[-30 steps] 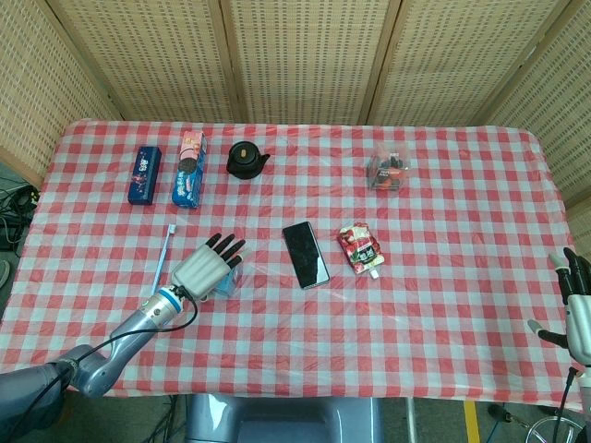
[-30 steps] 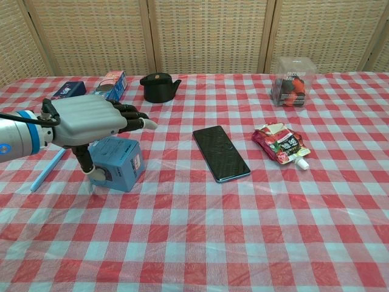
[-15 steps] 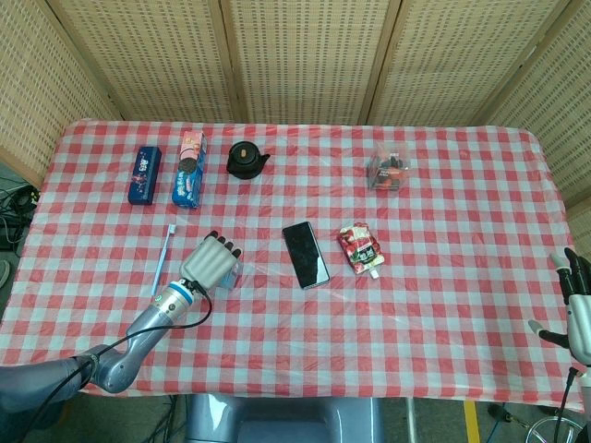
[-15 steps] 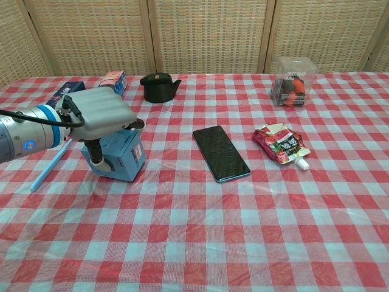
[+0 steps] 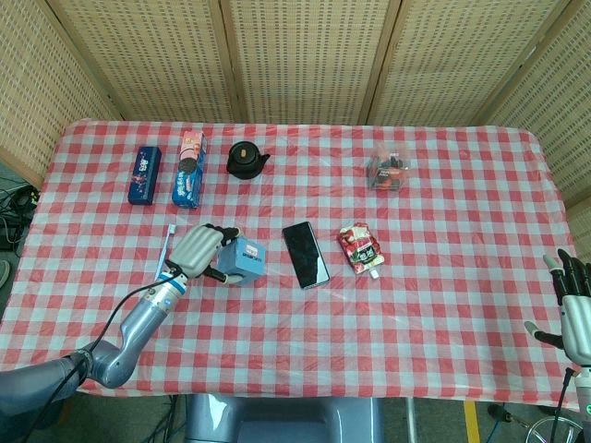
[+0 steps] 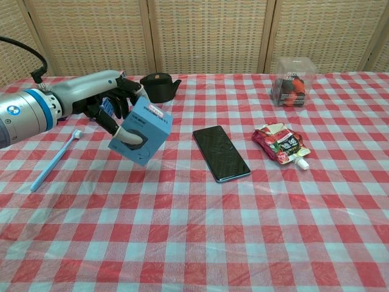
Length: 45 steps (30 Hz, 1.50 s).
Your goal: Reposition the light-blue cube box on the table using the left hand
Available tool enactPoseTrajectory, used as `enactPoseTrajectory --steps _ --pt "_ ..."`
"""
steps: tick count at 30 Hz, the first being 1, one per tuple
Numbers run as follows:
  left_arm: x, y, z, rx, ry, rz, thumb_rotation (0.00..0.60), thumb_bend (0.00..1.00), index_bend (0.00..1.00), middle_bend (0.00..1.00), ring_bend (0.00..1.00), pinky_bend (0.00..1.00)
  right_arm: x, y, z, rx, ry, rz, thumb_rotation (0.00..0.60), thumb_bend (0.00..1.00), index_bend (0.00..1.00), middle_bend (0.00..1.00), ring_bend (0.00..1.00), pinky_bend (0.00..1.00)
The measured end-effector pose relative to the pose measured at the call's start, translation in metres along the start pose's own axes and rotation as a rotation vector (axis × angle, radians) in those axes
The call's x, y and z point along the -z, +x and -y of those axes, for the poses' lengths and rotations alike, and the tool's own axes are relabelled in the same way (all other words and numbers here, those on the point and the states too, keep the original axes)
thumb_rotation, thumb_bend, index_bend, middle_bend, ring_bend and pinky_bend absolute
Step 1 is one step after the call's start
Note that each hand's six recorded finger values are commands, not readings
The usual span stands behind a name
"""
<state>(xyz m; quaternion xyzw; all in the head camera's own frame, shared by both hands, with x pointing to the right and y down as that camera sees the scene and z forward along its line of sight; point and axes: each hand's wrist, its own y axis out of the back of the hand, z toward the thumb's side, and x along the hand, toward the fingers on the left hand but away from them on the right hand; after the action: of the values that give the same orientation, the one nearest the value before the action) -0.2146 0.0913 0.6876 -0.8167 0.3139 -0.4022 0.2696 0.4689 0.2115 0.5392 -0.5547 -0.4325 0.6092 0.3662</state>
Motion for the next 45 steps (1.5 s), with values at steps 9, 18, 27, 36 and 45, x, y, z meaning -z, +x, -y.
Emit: enactPoseTrajectory --steps 9,18,27,36,45 --pt "0.029 0.006 0.011 -0.074 -0.368 0.016 0.6 0.0 0.52 0.53 0.47 0.31 0.0 0.0 0.002 -0.005 0.006 0.001 0.6 0.0 0.0 0.0 0.0 0.0" --pt "0.034 0.014 0.049 -0.05 -0.414 0.021 0.6 0.0 0.51 0.51 0.46 0.28 0.005 -0.003 0.003 -0.011 0.001 0.016 0.6 0.0 0.0 0.0 0.0 0.0" --pt "0.036 0.01 0.068 0.031 -0.332 0.033 0.6 0.0 0.0 0.01 0.0 0.0 0.004 -0.003 0.004 -0.016 -0.003 0.012 0.6 0.0 0.0 0.0 0.0 0.0" --pt "0.039 -0.006 0.046 0.004 -0.304 0.084 0.6 0.0 0.0 0.0 0.0 0.0 0.003 -0.002 0.002 -0.013 -0.01 0.008 0.6 0.0 0.0 0.0 0.0 0.0" --pt "0.035 -0.027 -0.001 -0.036 -0.012 0.158 0.6 0.0 0.0 0.0 0.0 0.0 0.0 0.0 -0.001 -0.005 -0.021 -0.002 0.6 0.0 0.0 0.0 0.0 0.0"
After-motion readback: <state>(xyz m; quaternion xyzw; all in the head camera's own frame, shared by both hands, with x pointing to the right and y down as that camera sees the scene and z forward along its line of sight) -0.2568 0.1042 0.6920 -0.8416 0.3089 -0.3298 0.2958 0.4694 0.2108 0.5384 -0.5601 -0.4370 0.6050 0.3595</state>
